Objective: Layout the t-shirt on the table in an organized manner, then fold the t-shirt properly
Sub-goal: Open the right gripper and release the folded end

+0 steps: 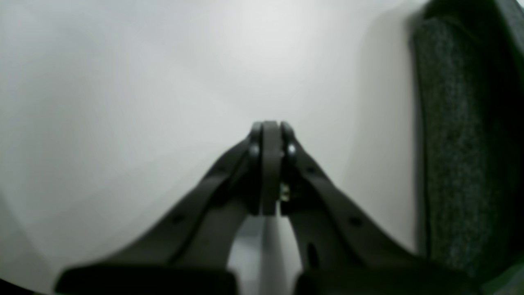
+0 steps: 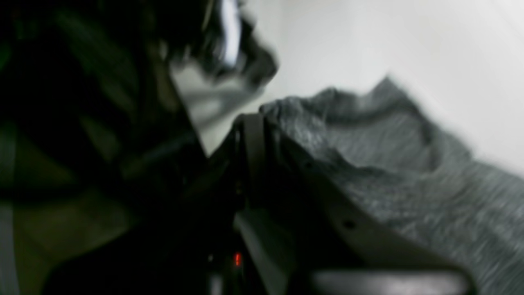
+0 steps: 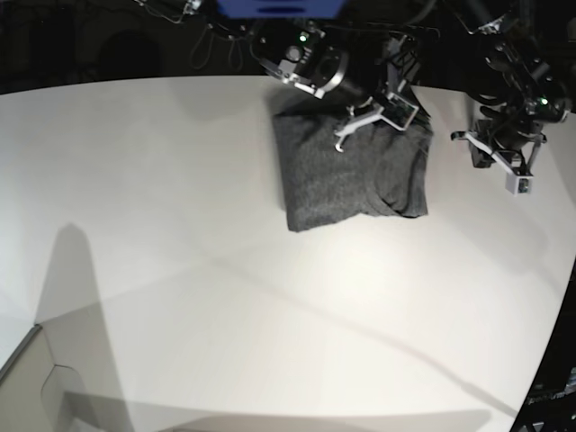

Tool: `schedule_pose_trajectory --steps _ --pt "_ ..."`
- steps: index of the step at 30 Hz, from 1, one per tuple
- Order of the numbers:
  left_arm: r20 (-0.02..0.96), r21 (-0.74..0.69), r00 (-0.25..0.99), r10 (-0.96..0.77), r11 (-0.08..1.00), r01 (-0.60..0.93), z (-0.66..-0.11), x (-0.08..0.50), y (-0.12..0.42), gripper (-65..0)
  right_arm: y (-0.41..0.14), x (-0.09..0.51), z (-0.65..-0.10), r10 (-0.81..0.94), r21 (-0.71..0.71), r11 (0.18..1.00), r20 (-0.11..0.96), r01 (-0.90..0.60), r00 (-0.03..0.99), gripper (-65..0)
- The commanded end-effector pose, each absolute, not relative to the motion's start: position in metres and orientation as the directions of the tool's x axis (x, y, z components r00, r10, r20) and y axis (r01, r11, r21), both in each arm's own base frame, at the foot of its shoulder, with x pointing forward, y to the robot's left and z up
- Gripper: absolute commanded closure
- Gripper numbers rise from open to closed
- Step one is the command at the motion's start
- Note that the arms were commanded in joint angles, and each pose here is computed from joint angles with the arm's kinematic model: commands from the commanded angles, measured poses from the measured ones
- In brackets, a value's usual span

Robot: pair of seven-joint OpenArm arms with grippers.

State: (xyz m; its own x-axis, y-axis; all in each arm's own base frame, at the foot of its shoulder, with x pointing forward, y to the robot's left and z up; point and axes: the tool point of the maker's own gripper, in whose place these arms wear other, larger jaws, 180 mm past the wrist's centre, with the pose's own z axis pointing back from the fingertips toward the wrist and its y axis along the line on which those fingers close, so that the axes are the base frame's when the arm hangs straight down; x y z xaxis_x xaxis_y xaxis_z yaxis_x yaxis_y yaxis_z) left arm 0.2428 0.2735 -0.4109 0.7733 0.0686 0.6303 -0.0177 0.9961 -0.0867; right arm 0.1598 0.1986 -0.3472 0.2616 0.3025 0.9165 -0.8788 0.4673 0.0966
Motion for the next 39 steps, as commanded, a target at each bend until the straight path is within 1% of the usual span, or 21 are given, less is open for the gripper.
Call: schedule_pose_trajectory --steps 1,3,11,16,18,22,24,26,29,34,39 --pt "0.669 -0.073 0.741 0.056 0.997 -0.009 -0.398 0.253 0.278 0.0 0.214 0.159 -0.329 0.256 0.073 0.473 0.942 -0.878 0.216 0.0" --pt "0.669 -0.071 0.741 0.054 0.997 -0.009 -0.397 0.253 0.279 0.0 0.215 0.158 -0.335 0.267 0.074 0.471 0.938 -0.879 0.222 0.0" --pt "0.686 -0.063 0.72 0.108 0.994 -0.089 -0.39 0.248 0.303 0.0 0.217 0.158 -0.358 0.317 0.07 0.466 0.918 -0.882 0.24 0.0" --pt "0.687 -0.056 0.719 0.108 0.994 -0.096 -0.389 0.247 0.307 0.0 0.22 0.157 -0.368 0.341 0.071 0.463 0.906 -0.883 0.251 0.0" --pt "0.688 -0.042 0.719 0.098 0.995 -0.095 -0.386 0.247 0.312 0.0 0.223 0.156 -0.368 0.351 0.062 0.448 0.905 -0.892 0.239 -3.4" --pt "0.689 -0.038 0.719 0.094 0.995 -0.094 -0.385 0.247 0.314 0.0 0.225 0.15 -0.366 0.351 0.054 0.429 0.91 -0.902 0.221 -14.4" --pt "0.69 -0.029 0.719 0.088 0.995 -0.095 -0.383 0.247 0.318 0.0 0.226 0.149 -0.364 0.344 0.056 0.429 0.913 -0.902 0.221 -17.0" --pt "0.689 -0.012 0.721 0.075 0.996 -0.093 -0.381 0.246 0.324 0.0 0.224 0.151 -0.355 0.327 0.051 0.431 0.922 -0.901 0.209 -16.8" --pt "0.687 0.014 0.724 0.061 0.995 -0.098 -0.377 0.243 0.334 0.0 0.214 0.158 -0.331 0.282 0.025 0.44 0.945 -0.898 0.165 -15.8" --pt "0.705 0.031 0.699 0.12 0.979 -0.2 -0.367 0.229 0.368 0.0 0.208 0.164 -0.291 0.204 0.003 0.447 0.973 -0.894 0.106 -16.0" --pt "0.71 0.054 0.693 0.127 0.971 -0.232 -0.36 0.221 0.383 0.0 0.216 0.179 -0.296 0.226 -0.024 0.448 0.97 -0.894 0.087 -14.8"
